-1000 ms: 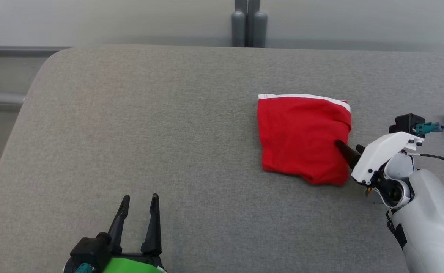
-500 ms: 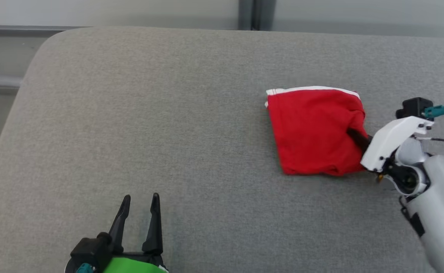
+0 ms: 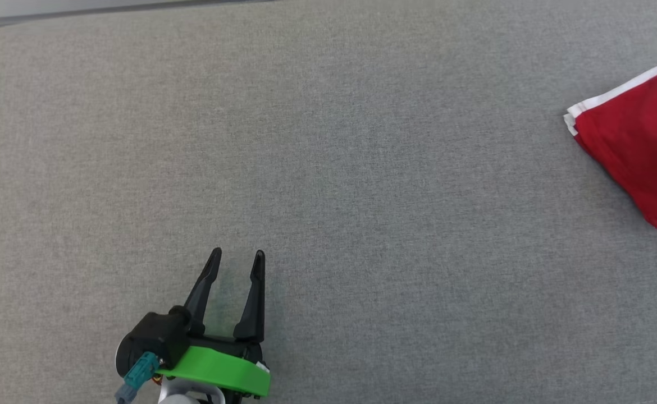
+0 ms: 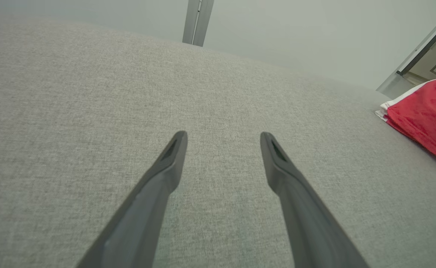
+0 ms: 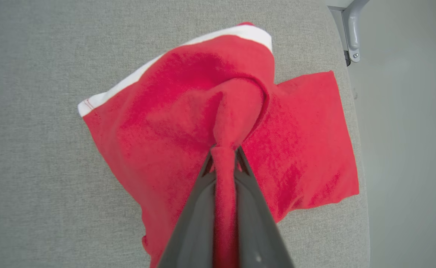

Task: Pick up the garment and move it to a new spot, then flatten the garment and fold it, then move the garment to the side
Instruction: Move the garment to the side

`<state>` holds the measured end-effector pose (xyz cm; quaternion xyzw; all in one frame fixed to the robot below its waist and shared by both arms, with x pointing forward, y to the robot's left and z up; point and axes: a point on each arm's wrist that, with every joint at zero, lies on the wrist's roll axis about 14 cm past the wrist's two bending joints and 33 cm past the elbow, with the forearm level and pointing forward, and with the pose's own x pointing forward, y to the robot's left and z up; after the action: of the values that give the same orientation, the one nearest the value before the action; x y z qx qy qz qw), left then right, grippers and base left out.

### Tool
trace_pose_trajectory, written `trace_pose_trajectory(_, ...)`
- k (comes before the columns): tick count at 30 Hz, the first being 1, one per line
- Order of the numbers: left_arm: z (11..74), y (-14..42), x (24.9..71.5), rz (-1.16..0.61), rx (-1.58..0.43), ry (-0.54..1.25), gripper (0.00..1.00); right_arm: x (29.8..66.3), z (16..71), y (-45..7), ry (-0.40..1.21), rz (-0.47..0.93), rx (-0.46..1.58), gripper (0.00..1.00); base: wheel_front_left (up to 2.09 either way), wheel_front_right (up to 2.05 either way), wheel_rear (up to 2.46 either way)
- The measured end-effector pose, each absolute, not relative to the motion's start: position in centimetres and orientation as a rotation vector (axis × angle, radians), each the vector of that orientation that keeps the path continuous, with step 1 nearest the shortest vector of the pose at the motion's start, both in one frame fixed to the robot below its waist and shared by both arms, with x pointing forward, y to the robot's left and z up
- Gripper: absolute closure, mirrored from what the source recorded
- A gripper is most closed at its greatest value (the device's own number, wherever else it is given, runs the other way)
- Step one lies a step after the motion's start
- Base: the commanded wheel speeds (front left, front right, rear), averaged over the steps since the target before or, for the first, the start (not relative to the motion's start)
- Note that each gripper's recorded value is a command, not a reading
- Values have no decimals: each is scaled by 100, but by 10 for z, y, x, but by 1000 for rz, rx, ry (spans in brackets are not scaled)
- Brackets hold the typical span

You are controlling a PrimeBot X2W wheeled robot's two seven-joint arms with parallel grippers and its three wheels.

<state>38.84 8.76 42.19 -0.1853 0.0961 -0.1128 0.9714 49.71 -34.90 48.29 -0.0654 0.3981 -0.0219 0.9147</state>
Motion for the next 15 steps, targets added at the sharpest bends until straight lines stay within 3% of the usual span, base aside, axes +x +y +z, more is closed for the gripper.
trace_pose_trajectory(8, 401, 103, 384, -172, -367, 250, 0, 484, 471, -405, 980, -187, -285, 100, 0, 0, 0)
trace_pose_trajectory(10, 400, 104, 384, -169, -366, 253, 0, 485, 470, -414, 960, -212, -335, 58, 0, 0, 0)
trace_pose_trajectory(11, 399, 104, 384, -169, -366, 254, 0, 487, 471, -417, 940, -220, -363, 0, 0, 0, 0)
trace_pose_trajectory(15, 400, 104, 388, -172, -366, 248, 0, 486, 461, -425, 907, -249, -408, 0, 0, 0, 0)
